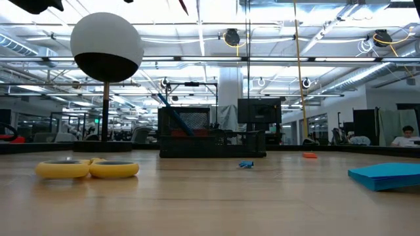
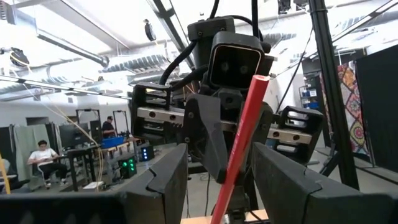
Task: Pick and place office supplies into organizer
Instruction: Put the red pencil into the desk organizer
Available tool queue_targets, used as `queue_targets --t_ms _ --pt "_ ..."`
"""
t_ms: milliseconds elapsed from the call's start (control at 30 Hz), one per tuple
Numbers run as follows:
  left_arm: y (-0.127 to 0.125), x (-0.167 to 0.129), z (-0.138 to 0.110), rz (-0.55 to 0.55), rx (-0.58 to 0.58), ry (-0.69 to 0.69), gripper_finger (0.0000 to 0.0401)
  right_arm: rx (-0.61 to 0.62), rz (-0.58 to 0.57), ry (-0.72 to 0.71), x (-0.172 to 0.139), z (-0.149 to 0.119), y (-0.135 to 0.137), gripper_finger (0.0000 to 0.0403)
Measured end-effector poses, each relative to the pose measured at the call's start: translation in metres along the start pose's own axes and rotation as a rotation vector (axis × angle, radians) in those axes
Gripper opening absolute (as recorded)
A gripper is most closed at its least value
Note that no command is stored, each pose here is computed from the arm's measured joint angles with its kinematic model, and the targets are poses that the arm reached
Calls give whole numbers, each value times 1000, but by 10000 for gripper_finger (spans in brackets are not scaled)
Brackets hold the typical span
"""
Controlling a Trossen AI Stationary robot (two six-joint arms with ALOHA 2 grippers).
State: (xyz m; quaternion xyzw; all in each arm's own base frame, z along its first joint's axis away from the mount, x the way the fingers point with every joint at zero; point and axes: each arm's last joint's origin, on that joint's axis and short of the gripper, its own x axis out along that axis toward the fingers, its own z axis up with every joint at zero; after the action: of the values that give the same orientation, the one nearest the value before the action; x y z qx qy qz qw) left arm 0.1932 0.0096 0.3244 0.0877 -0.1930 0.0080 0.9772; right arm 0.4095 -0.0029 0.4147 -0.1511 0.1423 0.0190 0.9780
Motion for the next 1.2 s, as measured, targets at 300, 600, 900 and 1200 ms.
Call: queue_targets --t_ms 300,600,900,1200 --pt "0 0 3 1 -8 -33 175 0 0 0 0 0 0 18" --pt "0 7 -2 2 -23 -54 175 2 1 3 4 -2 1 18" --pt "0 9 -4 2 -21 -71 175 4 6 11 9 -5 2 18" --pt "0 9 -4 -4 -22 -68 174 -4 15 -31 9 -2 1 18"
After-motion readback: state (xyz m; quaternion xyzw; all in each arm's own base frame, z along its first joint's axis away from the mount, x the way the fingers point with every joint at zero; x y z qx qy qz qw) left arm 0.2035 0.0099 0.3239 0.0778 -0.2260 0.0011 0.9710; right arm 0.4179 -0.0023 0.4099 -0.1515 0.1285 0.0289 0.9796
